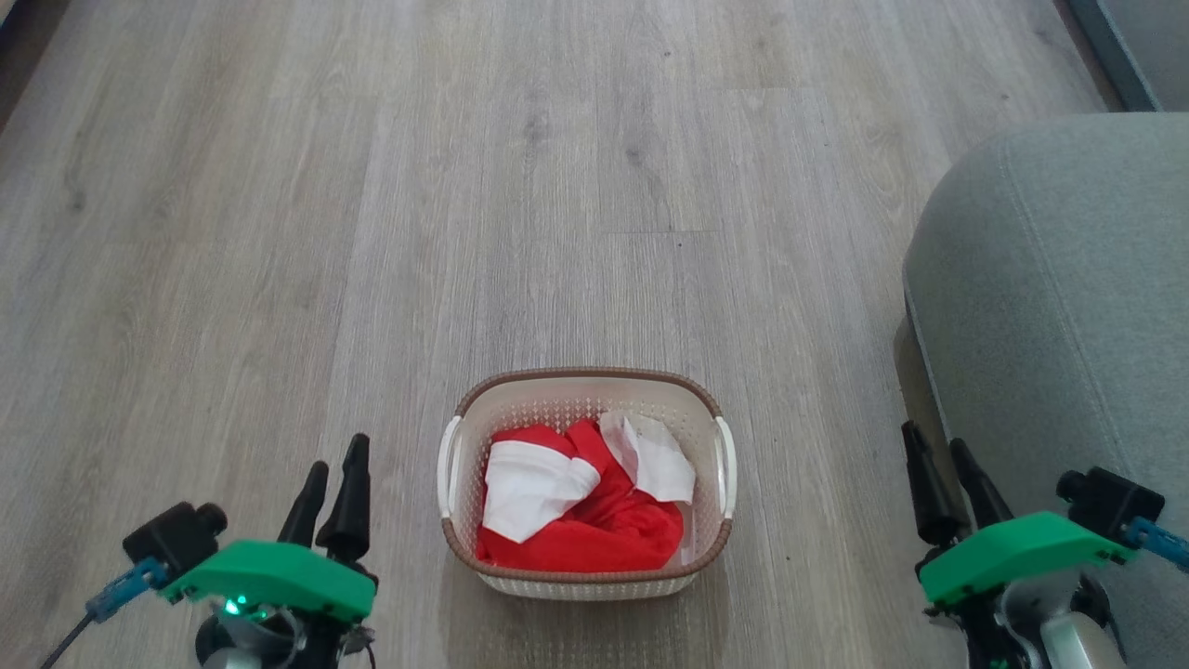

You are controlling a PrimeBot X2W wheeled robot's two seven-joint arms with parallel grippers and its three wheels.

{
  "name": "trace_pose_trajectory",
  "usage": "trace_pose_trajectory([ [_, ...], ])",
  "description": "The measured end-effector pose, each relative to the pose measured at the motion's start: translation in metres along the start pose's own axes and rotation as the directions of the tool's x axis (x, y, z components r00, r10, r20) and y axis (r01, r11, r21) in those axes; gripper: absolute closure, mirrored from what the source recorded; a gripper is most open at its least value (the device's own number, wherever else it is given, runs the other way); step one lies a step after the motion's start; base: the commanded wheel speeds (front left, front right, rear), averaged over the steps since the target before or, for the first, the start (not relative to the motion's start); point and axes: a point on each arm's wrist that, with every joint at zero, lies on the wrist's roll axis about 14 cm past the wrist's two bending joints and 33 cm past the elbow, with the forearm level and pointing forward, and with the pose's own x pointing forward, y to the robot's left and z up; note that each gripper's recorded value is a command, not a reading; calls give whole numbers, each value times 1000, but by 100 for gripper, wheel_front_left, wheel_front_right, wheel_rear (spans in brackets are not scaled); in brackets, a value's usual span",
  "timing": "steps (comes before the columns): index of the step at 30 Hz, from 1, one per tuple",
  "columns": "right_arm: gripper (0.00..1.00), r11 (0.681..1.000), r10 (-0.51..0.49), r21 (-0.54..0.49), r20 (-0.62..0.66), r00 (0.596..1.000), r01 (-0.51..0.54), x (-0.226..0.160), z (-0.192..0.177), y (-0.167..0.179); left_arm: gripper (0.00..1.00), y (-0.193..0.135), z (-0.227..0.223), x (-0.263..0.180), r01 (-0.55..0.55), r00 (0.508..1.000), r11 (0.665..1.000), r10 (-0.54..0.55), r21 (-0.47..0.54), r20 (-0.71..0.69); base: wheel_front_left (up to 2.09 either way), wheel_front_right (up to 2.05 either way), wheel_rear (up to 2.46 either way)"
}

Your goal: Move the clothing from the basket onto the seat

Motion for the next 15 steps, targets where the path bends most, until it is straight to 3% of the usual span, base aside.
trace_pose_trajectory([
  [15, 0, 983, 22, -181, -17, 1000, -25, -1, -8, 4, 0, -9, 2, 0, 34, 999, 980, -39, 196, 24, 0, 0, 0],
])
